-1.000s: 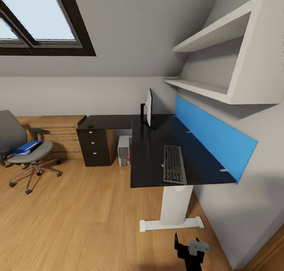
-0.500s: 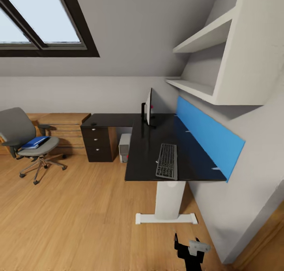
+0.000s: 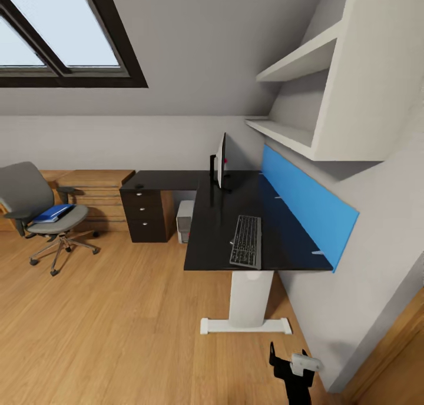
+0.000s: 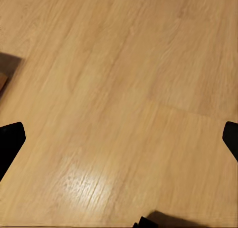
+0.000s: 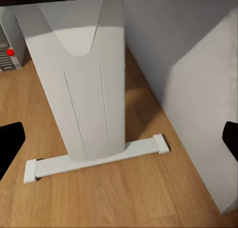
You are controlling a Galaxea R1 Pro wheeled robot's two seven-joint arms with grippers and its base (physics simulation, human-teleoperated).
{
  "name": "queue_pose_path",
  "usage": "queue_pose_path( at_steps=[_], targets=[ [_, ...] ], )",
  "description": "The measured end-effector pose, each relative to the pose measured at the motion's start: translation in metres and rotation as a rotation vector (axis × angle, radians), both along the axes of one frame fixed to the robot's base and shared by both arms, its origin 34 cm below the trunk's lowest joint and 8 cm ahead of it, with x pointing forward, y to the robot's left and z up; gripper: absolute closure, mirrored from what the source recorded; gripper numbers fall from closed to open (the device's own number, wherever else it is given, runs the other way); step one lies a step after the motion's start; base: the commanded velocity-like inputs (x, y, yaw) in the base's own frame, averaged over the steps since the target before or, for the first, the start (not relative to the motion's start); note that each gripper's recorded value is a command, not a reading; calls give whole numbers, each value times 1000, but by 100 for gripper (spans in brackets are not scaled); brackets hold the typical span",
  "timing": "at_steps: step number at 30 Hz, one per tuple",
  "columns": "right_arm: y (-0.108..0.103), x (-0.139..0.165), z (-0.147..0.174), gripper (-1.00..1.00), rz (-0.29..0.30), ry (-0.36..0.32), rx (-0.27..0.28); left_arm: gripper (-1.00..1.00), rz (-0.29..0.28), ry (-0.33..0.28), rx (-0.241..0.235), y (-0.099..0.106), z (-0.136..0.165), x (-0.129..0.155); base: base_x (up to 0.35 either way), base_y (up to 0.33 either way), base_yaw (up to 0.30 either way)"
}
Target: In the bedroom, organize the workspace by keeping the computer under the desk, ensuring the monitor is on the desk, placing the keyboard on the desk next to the monitor, placing the mouse on the desk next to the keyboard, moving the folder from the swivel chair onto the desk next to the mouse, stacking the notebook on top of the folder with the pen on top of the notebook, and positioning the swivel chair next to the desk.
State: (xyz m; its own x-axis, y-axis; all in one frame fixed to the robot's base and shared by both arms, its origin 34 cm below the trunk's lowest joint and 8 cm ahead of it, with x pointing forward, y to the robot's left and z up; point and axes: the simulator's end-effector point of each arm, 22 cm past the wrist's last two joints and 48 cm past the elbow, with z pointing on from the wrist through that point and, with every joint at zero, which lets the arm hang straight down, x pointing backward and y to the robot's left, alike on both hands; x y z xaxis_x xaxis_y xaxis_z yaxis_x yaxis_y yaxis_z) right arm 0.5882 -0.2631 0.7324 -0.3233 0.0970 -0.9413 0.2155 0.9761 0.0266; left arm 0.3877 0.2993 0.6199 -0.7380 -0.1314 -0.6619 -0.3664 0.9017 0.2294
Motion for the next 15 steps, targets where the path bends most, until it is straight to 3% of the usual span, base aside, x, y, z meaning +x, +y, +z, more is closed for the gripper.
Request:
queue_pose_path(
  at_steps=[2, 5, 7, 11, 15],
  targets=[
    [-6, 10, 12, -100, -6, -30, -5, -100, -2, 9, -2, -1, 1, -2, -1, -1, 0],
    [-14, 59, 60, -100, -27, -121, 9, -100, -6, 47, -4, -2, 0, -8, 0, 0, 0],
    [-15, 78, 80, -100, -28, -134, 21, -100, -7, 57, -5, -1, 1, -10, 0, 0, 0],
    [-16, 124, 135, -100, -6, -98, 45, -100, -8, 70, -4, -1, 3, -13, 0, 0, 0],
    [-27, 134, 155, -100, -17, -42, 74, -100, -7, 73, -3, -1, 3, -13, 0, 0, 0]
  ],
)
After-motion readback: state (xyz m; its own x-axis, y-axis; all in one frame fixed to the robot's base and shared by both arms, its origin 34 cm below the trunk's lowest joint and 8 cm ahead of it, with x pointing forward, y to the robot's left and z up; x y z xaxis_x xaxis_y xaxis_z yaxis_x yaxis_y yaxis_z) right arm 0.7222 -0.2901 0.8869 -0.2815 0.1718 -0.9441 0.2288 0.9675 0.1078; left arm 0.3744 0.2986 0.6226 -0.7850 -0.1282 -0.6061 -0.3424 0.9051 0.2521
